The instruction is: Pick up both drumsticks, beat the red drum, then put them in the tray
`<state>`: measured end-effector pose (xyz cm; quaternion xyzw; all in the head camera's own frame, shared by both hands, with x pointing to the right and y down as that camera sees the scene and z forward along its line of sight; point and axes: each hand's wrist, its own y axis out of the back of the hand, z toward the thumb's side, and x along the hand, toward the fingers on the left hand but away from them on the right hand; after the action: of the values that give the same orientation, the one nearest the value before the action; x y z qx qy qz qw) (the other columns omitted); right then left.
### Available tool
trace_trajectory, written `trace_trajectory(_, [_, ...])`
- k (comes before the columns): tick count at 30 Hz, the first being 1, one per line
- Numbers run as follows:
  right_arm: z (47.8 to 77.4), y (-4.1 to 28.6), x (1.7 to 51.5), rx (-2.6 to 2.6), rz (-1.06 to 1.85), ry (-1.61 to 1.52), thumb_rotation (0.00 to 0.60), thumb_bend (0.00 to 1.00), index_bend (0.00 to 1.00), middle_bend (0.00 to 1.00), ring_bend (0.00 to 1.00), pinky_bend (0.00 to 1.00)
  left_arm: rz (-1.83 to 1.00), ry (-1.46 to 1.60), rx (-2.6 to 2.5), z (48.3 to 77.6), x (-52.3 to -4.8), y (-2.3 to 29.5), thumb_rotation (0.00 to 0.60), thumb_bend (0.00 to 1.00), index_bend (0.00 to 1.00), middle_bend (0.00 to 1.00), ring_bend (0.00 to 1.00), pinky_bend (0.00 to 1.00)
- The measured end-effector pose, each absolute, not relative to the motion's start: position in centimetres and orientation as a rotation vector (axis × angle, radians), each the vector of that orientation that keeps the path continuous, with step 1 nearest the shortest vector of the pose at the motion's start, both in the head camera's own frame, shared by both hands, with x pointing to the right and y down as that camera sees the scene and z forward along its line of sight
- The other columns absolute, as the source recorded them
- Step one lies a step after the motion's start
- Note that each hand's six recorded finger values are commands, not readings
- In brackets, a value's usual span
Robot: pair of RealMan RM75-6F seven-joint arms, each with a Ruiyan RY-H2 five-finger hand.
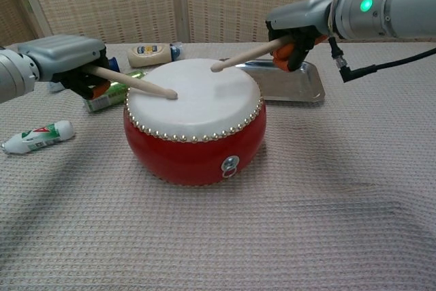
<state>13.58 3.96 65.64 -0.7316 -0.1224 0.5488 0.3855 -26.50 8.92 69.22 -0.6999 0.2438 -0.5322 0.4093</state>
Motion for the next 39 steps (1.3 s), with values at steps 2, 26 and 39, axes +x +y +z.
trace_trajectory(2, [66.4,4.4,13.9,-1.838,1.413,-0.273,0.600,1.00,1.00,1.00,1.00,1.00,-1.331,0.646,-1.760,68.6,-26.6,8.6,0.600,0.69,1.00,1.00,1.00,1.00])
trace_trajectory(26, [65.7,4.1,14.1,-1.803,1.386,-0.298,0.600,1.00,1.00,1.00,1.00,1.00,-1.327,0.718,-1.765,68.0,-26.8,8.0,0.600,0.69,1.00,1.00,1.00,1.00])
trace_trajectory(39, [65.4,4.6,13.0,-1.847,1.372,-0.316,0.600,1.00,1.00,1.00,1.00,1.00,-1.333,0.719,-1.811,68.1,-26.6,8.5,0.600,0.69,0.99,1.00,1.00,1.00])
